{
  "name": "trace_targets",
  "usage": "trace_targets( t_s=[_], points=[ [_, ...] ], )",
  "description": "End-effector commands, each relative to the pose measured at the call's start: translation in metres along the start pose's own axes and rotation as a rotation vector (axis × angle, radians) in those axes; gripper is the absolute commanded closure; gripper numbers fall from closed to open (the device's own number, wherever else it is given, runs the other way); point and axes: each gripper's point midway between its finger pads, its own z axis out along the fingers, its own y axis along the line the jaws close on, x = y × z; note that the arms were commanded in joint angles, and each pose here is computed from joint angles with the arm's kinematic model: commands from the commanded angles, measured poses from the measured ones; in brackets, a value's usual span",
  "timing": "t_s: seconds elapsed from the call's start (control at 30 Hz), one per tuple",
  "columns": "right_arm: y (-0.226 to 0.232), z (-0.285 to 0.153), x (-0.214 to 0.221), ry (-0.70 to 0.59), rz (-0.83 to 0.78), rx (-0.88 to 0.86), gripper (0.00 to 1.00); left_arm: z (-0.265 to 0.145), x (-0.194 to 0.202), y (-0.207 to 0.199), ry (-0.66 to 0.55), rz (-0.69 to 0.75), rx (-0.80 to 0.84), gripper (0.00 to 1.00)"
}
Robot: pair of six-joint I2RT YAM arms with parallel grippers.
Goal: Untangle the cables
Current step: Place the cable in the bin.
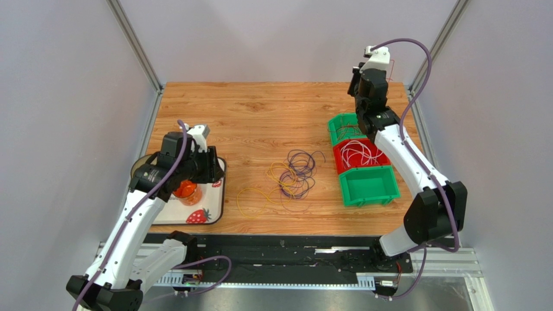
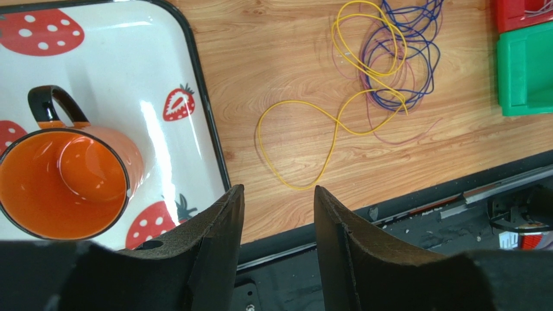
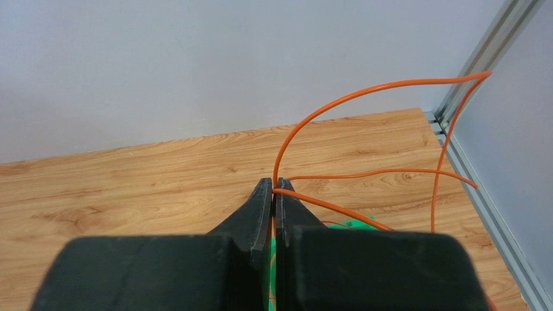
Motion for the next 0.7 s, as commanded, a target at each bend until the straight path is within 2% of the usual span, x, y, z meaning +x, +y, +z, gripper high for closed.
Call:
trace_targets(
  t_s=[0.0,0.17,0.47,0.67],
  points=[
    [-0.001,0.022,-0.006,-0.037,0.021,0.014,1.00,0.002,-0.009,0.005,-0.044,0.021,-0.026,0.48],
    [-0.019,0.047,0.032,0.037,0.021,0.077,1.00,-0.001,-0.010,0.006,-0.064,0.021,-0.029,0.48],
    [-0.011,0.049,0.089,0.155,0.099,0.047,1.00,0.001,-0.011,0.008,-0.057,0.014,-0.031,0.48],
    [-0.003,0.054,0.133,0.342,0.131,0.057,1.00,0.000,-0.011,0.008,-0.063,0.014,-0.030,0.49]
  ],
)
